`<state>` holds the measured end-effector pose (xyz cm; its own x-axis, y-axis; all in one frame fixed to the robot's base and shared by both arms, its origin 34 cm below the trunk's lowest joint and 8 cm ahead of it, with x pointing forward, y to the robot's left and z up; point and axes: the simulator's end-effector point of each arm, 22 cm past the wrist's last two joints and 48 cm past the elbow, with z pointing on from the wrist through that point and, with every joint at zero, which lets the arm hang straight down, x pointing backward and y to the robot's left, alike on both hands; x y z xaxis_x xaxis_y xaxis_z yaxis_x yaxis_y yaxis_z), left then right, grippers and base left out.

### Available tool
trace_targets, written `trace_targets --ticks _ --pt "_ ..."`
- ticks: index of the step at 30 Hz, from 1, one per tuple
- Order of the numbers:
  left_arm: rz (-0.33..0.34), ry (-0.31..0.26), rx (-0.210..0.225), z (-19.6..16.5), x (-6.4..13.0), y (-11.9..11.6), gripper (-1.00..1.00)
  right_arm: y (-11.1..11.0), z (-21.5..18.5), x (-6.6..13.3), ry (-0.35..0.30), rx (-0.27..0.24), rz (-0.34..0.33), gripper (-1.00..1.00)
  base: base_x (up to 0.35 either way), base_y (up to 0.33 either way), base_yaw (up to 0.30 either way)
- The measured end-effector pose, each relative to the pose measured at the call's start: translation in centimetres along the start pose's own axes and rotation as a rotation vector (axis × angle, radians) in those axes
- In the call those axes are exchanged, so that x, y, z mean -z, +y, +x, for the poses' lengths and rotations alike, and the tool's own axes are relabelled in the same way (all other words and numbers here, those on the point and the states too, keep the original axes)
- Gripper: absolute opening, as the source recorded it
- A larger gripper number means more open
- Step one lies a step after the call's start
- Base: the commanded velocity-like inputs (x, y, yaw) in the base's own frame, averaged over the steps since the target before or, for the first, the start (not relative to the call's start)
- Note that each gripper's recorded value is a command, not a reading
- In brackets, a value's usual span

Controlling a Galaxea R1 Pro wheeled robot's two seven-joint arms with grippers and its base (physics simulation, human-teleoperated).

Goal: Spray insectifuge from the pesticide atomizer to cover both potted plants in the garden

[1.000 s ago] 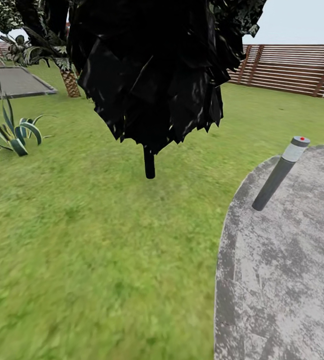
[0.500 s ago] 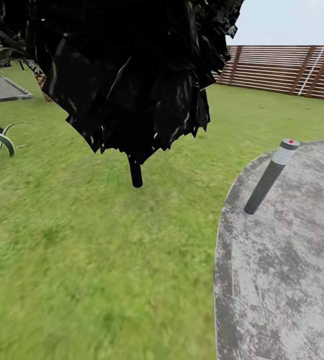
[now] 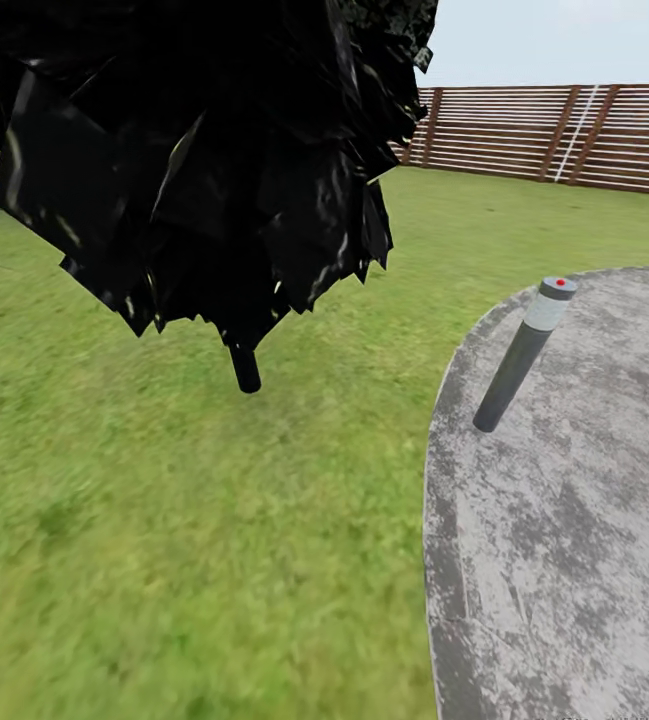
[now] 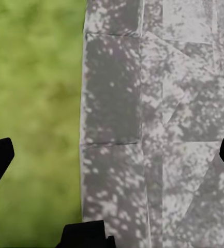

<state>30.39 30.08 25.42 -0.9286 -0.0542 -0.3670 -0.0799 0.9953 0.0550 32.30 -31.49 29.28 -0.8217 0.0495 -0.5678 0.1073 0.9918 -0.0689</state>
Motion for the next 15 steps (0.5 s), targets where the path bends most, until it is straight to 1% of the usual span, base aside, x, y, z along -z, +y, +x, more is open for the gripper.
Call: trace_targets --ticks 6,10,15 --pt "0.0 -0.003 0.0 -0.16 0.0 -0.01 1.0 0.01 -0.09 0.0 -0.002 0.0 0.0 1.0 0.033 0.043 -0.282" --pt "0.001 -0.006 0.0 -0.26 0.01 -0.04 1.0 0.01 -0.16 -0.01 -0.004 -0.001 0.0 1.0 0.064 0.23 -0.288" --pt "0.0 -0.008 0.0 -0.33 0.04 0.06 1.0 0.03 -0.26 0.0 -0.006 -0.001 -0.001 1.0 0.179 0.273 -0.291"
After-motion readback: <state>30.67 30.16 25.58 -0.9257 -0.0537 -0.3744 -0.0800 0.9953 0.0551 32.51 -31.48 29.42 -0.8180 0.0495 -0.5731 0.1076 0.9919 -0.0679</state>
